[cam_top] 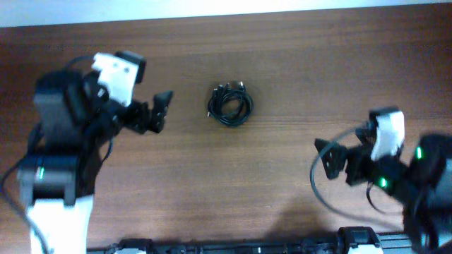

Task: Untangle cables
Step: 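Open both grippers and move them toward the black cable bundle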

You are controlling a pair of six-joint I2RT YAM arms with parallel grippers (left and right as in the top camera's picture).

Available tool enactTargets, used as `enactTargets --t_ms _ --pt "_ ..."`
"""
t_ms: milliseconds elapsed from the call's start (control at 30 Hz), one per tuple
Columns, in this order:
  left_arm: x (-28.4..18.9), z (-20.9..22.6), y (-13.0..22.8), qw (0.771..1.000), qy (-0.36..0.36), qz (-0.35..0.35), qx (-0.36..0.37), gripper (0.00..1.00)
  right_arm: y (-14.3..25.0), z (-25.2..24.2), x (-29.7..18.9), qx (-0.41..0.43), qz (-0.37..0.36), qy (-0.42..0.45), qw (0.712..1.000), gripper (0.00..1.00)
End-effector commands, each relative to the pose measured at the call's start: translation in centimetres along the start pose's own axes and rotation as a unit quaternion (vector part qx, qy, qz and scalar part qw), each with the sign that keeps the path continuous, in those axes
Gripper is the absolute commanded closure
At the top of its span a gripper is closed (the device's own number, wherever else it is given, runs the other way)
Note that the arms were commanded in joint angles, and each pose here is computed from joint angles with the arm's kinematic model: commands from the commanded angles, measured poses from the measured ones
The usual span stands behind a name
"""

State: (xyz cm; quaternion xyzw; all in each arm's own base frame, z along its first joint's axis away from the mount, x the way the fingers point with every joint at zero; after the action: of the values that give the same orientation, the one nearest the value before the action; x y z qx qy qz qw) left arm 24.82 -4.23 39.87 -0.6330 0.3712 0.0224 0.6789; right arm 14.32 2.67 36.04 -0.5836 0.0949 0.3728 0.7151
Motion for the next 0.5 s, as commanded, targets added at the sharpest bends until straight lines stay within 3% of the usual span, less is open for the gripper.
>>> enactTargets --t_ms 0,100,233,300,467 --pt "3.0 -0.5 0.2 0.990 0.138 0.024 -0.021 0.01 -1.9 0.8 2.1 0.022 0.042 -0.128 0.991 0.02" --pt "5.5 0.2 0.6 0.984 0.165 0.049 -0.048 0.01 -2.4 0.8 4.6 0.064 0.088 -0.235 0.966 0.02" --pt "8.5 1.5 1.3 0.974 0.156 0.097 -0.130 0.02 -2.3 0.8 9.2 0.070 0.159 -0.263 0.949 0.02" --pt "9.6 2.0 1.2 0.971 0.154 0.117 -0.143 0.02 -1.9 1.3 11.2 0.060 0.193 -0.241 0.949 0.02" --pt "13.0 4.1 1.5 0.959 0.078 0.217 -0.162 0.02 -0.2 1.8 16.9 0.088 0.274 -0.068 0.955 0.02"
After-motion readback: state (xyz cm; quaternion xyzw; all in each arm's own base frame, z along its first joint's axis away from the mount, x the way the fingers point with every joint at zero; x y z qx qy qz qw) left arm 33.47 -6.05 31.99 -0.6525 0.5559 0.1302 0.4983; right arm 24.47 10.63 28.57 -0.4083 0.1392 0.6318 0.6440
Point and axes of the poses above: each gripper's point midway between its finger pads, its own x axis out along the fingers, its own z axis along the line the jaws close on, y = z × x, the point moved 10 cm from there along -x, back along the fingers, and after that the axes turned 2 degrees about -x, right-handed, at the moved point
